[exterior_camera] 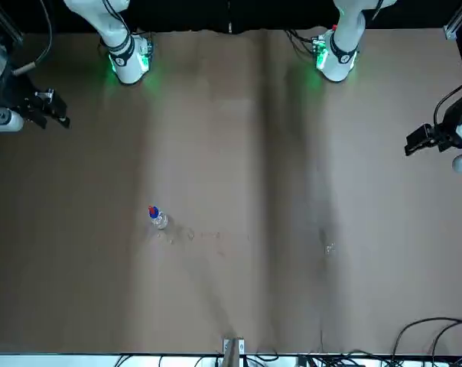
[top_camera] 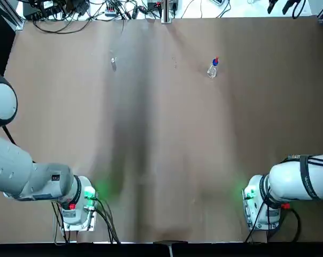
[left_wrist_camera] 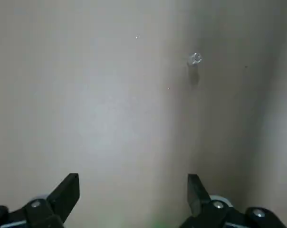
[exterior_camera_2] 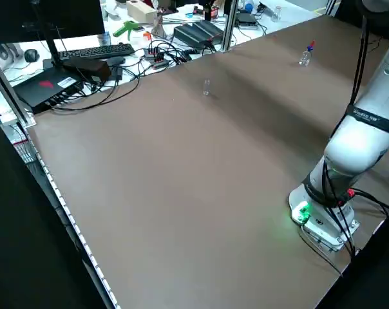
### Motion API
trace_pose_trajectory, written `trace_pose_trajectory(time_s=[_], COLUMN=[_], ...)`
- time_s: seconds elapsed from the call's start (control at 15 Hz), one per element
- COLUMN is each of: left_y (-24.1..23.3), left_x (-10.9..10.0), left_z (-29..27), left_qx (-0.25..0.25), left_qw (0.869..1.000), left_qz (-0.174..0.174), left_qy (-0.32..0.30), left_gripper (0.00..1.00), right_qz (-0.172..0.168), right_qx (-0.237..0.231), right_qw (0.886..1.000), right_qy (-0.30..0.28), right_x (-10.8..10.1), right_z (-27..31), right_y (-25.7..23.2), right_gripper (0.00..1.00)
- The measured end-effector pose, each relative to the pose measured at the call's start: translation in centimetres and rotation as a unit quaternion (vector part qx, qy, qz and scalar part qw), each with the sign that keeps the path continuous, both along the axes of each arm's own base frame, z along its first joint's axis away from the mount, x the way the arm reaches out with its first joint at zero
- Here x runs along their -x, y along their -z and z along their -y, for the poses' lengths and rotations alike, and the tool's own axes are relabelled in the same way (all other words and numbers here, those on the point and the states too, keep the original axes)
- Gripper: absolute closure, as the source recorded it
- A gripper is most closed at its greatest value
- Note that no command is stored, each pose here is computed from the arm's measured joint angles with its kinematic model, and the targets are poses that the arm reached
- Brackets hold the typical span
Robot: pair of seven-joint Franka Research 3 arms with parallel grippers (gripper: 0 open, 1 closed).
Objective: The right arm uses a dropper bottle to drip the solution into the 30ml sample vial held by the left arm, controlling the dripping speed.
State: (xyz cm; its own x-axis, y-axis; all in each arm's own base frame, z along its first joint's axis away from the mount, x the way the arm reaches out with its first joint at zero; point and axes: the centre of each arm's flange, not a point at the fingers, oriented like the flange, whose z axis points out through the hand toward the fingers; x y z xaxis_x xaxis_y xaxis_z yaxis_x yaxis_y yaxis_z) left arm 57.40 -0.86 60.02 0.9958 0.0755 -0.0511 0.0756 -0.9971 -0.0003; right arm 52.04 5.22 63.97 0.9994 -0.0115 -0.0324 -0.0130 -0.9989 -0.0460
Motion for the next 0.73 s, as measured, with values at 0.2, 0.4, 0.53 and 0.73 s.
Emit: trace_pose_trajectory(time_s=[0.2,0.4,0.53,0.73], left_y=[0.0,0.0,0.02,0.09], left_x=[0.0,0.0,0.0,0.01], left_z=[0.0,0.02,0.03,0.14], left_qx=[0.0,0.0,0.0,0.001], left_qw=[1.0,1.0,1.0,1.0], left_qz=[0.0,0.0,0.0,-0.001], left_qy=[0.0,0.005,0.01,0.013], left_gripper=[0.0,0.0,0.0,0.0], right_qz=[0.004,0.005,0.004,0.003], right_qx=[0.0,0.0,0.0,0.001], right_qw=[1.0,1.0,1.0,1.0], right_qy=[-0.002,-0.003,-0.003,-0.001], right_x=[0.56,0.57,0.57,0.57], right_z=[-0.06,-0.05,-0.02,0.23], right_y=[0.12,0.07,0.07,0.14], right_gripper=[0.24,0.01,0.0,0.0])
